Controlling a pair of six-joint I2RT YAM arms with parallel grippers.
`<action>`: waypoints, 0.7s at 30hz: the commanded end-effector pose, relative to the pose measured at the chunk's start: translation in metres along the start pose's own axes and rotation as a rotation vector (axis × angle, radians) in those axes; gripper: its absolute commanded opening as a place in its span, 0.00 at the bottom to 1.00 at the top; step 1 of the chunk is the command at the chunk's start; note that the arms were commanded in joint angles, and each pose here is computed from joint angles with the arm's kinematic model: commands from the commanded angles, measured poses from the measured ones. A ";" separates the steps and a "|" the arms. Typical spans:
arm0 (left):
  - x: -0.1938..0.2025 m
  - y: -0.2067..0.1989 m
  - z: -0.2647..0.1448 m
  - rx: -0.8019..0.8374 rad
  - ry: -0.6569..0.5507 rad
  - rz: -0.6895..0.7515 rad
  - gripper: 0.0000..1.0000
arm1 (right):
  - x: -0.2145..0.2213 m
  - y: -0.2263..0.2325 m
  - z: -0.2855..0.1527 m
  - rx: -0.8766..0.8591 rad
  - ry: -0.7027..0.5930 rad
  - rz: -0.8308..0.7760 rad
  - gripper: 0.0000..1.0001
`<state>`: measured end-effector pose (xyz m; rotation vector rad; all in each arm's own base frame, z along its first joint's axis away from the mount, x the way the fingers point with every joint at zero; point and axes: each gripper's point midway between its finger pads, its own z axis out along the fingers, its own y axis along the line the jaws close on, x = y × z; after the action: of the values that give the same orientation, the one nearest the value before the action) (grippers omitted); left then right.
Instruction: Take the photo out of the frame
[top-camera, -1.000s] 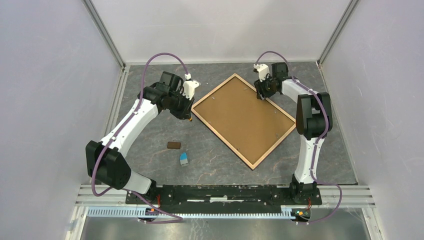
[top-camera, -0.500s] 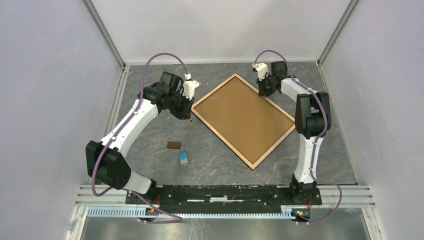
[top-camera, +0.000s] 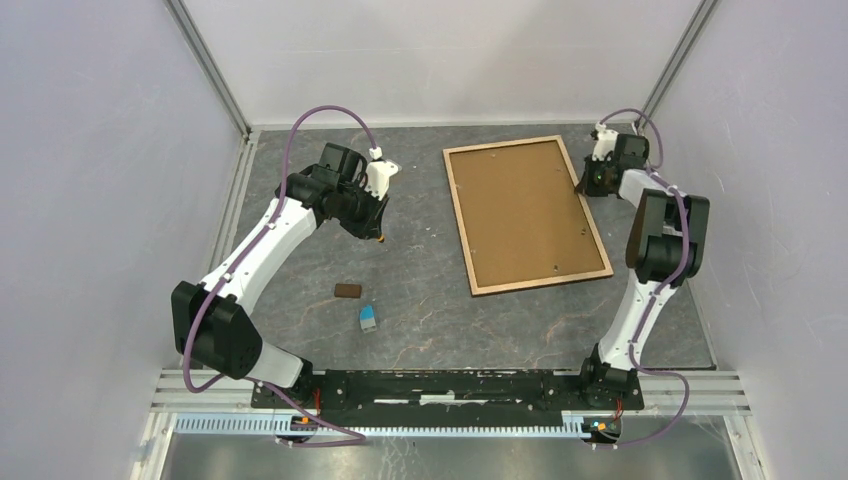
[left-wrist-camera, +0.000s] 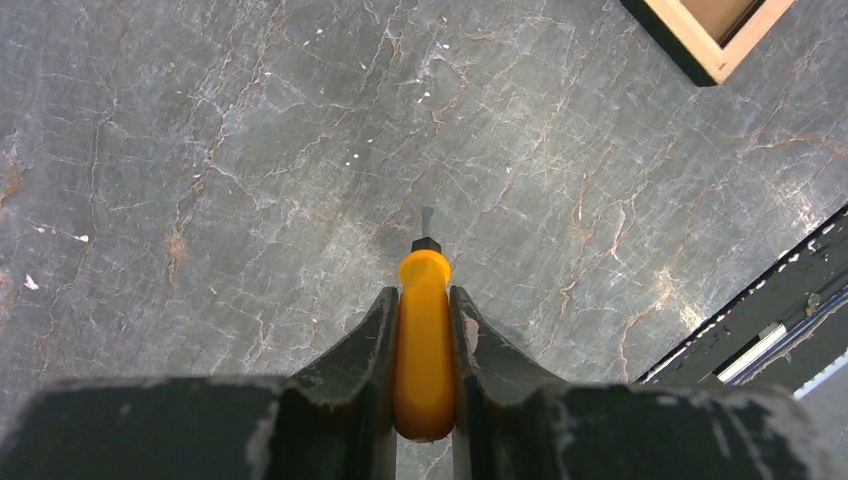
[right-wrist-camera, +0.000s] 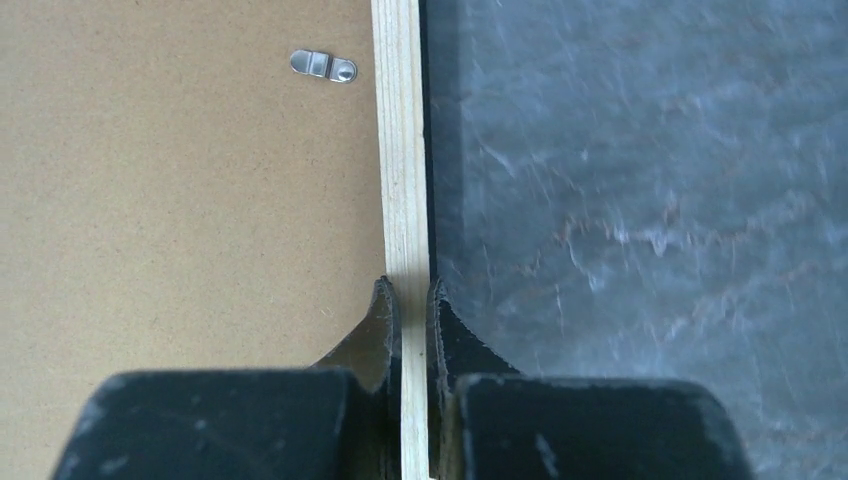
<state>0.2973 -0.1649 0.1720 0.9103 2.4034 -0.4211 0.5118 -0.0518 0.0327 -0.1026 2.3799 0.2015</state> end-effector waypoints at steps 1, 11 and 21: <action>-0.005 0.001 -0.006 -0.016 -0.029 -0.012 0.02 | 0.027 0.042 -0.017 -0.095 0.032 0.153 0.00; -0.003 -0.002 -0.004 0.013 -0.023 0.022 0.02 | 0.117 0.117 -0.036 -0.155 0.187 0.289 0.00; -0.023 0.012 0.010 -0.063 -0.043 0.084 0.02 | 0.134 0.142 -0.046 -0.223 0.135 0.405 0.00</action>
<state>0.2993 -0.1647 0.1672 0.9140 2.4097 -0.4052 0.4170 0.0600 0.0279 0.1111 2.2967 0.5539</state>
